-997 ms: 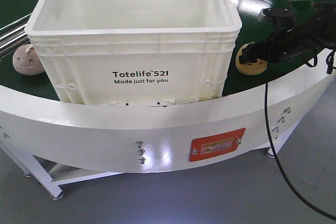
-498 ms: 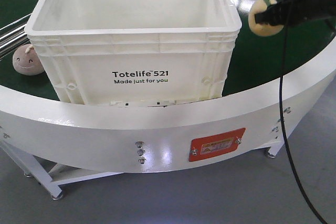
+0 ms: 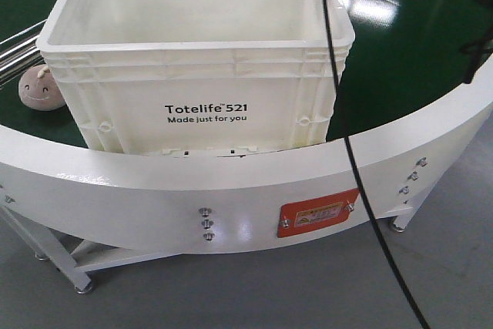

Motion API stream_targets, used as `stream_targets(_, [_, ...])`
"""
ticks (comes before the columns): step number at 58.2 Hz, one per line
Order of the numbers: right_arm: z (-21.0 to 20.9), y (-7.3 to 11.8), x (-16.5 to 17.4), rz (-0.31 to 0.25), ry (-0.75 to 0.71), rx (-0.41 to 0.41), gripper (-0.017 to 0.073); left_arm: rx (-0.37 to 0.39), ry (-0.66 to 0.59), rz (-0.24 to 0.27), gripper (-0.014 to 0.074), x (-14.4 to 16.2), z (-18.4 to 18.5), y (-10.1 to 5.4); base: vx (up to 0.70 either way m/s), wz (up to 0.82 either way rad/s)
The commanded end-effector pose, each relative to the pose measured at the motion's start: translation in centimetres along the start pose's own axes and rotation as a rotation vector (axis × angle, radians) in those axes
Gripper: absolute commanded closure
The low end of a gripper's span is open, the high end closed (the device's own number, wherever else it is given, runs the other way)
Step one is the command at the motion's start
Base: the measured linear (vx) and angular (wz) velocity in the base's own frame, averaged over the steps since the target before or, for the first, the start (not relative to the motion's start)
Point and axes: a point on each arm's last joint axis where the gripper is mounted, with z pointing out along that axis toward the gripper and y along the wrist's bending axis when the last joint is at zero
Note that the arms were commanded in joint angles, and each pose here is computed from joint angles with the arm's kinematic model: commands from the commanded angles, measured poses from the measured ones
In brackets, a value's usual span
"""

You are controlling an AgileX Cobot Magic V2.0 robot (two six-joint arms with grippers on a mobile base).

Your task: Place moving items into box and shelve

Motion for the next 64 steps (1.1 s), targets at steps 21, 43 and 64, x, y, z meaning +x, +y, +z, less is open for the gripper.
stream_targets(21, [-0.6, 0.4, -2.2, 0.053, -0.105, 0.032, -0.0134, 0.003, -0.088, -0.004, 0.0025, -1.3, -0.3, 0.0, 0.0, 0.0])
stream_targets(43, [-9.8, 0.9, -4.5, 0.169, -0.024, 0.025, -0.002, 0.003, -0.089, -0.004, 0.0025, -1.3, -0.3, 0.0, 0.0, 0.0])
stream_targets(64, [-17.4, 3.7, 3.2, 0.149, 0.087, 0.088, 0.0001, -0.006, 0.083, -0.031, 0.0025, -2.0, 2.1, 0.0, 0.0, 0.0])
